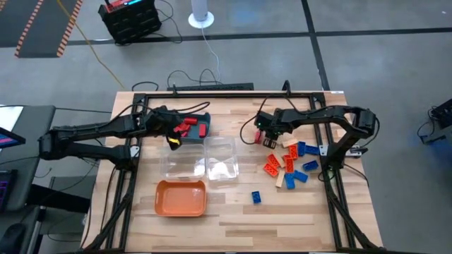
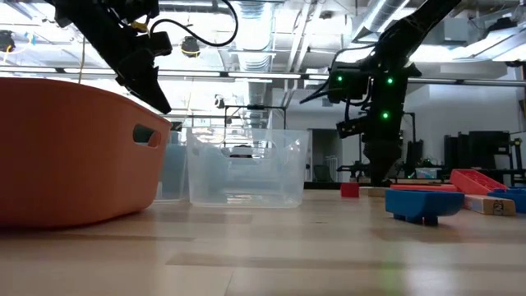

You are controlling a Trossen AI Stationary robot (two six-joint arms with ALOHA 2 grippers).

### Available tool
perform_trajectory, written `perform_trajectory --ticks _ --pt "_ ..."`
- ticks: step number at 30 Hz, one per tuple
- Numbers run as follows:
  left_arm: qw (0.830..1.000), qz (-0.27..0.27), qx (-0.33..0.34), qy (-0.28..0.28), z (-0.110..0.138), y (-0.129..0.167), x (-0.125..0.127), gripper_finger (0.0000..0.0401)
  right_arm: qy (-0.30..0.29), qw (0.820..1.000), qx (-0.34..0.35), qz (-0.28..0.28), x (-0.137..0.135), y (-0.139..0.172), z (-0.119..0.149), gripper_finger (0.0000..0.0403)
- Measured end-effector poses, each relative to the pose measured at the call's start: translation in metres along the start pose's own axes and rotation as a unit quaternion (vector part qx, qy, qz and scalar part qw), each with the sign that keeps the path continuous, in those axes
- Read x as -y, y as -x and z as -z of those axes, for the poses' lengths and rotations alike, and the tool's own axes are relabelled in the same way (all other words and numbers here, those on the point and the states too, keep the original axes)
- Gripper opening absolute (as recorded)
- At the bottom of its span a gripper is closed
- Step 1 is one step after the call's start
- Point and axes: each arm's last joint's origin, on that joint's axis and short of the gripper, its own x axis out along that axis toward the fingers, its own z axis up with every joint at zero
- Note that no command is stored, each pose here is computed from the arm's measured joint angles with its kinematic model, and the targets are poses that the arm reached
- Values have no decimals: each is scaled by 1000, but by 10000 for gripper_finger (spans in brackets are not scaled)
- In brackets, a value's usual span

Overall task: Sort blocks
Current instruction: Put the brown block into the left transparent bin

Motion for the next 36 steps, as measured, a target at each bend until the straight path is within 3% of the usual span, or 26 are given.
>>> perform_trajectory --ticks 7,13,17,31,36 --pt "1000 0 0 1 0 0 0 208 -3 1000 9 -5 -7 2 -1 168" --pt "1000 0 0 0 0 0 0 208 -118 992 16 -34 7 -2 -4 168" --pt "1000 0 0 0 0 0 0 208 -156 987 9 -40 17 -6 -3 168" --pt "1000 0 -14 -3 3 0 0 208 -178 982 12 -67 29 -17 -5 168" --pt "1000 1 -15 -4 3 0 0 208 -174 982 18 -73 34 -20 -6 147"
